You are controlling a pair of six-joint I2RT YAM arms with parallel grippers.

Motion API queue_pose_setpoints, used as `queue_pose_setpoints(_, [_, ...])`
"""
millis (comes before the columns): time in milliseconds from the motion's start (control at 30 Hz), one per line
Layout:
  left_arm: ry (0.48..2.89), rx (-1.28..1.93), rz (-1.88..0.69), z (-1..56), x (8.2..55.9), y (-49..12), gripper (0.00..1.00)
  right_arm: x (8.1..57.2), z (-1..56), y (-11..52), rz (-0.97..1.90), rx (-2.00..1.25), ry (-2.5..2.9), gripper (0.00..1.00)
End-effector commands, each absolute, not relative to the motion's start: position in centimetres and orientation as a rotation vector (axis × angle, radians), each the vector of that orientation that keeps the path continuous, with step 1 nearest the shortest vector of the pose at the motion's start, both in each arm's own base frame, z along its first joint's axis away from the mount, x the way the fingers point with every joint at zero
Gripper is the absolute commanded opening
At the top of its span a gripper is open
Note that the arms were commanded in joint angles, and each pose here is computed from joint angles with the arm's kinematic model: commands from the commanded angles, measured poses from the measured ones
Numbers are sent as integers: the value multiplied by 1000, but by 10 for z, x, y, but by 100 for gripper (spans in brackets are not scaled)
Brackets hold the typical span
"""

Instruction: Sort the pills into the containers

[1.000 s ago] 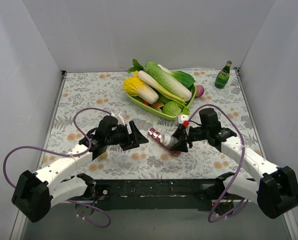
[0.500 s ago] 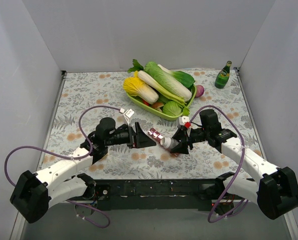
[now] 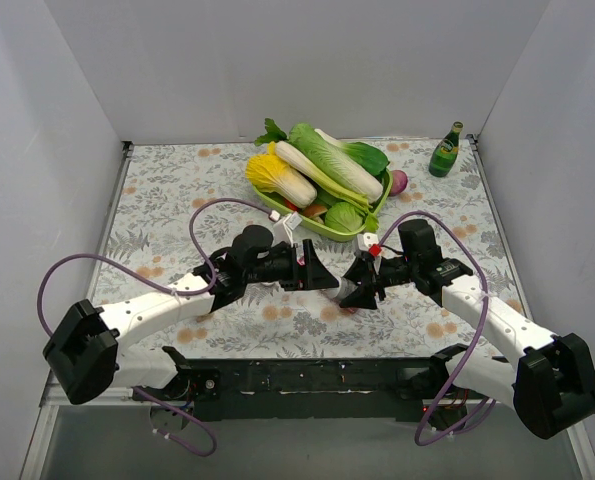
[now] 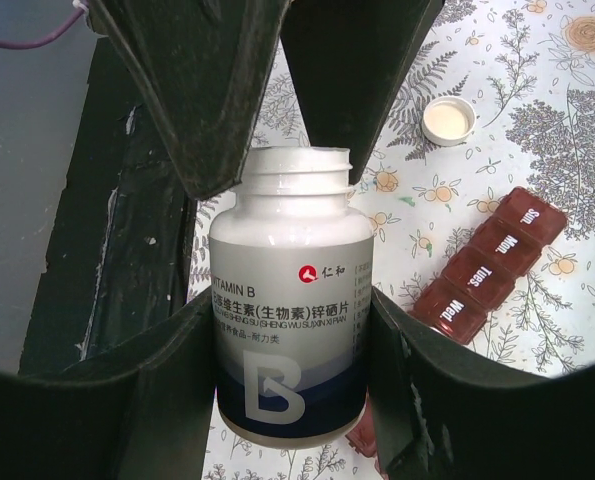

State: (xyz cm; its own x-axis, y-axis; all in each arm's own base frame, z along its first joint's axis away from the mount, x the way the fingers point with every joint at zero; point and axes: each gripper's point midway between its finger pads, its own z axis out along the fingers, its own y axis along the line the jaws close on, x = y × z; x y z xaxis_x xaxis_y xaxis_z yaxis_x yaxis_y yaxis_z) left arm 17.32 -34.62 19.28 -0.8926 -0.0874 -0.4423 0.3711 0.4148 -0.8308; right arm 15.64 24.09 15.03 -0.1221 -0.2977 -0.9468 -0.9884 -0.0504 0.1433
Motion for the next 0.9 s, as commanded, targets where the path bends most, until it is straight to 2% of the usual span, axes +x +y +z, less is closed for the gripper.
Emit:
queue_pose_setpoints(0, [2264,231,-1434,198,179,-351,68,160,158,243,1194,-1414,1451,1])
queue_pose_setpoints(200, [2302,236,-1414,196,175,-354,56,161,157,243,1191,-1409,1459,2])
queue_pose_setpoints(300, [2301,244,-1418,198,175,-357,45,161,157,243,1193,-1410,1460,2])
queue_pose_setpoints(333, [2302,251,-1422,199,174,-357,32,161,157,243,1191,-1410,1459,2])
queue_pose_setpoints(433, [2296,257,-1431,204,174,-359,16,161,156,242,1186,-1409,1463,3])
queue_pose_setpoints(467, [2298,260,-1437,205,173,-359,5,161,156,242,1184,-1409,1462,4])
queue_pose_setpoints(500, [2301,262,-1439,206,172,-359,0,161,156,242,1181,-1408,1466,6])
queue_pose_setpoints(533, [2300,262,-1442,208,172,-359,0,161,155,242,1178,-1408,1468,9])
queue_pose_setpoints(567, [2307,262,-1440,208,171,-358,0,162,155,242,1176,-1407,1467,13])
queue_pose_setpoints(600, [2309,256,-1438,210,171,-357,0,161,155,242,1178,-1407,1468,25])
queue_pose_setpoints(667, [2321,245,-1418,212,171,-355,0,161,155,242,1184,-1407,1466,40])
queue_pose_setpoints(700, [2325,230,-1397,212,174,-354,0,161,155,242,1184,-1407,1466,52])
queue_pose_setpoints(800, [2350,205,-1359,214,177,-352,0,163,154,242,1173,-1403,1477,68])
queue_pose_setpoints(867, [2369,198,-1335,212,178,-352,0,165,153,242,1163,-1399,1492,72])
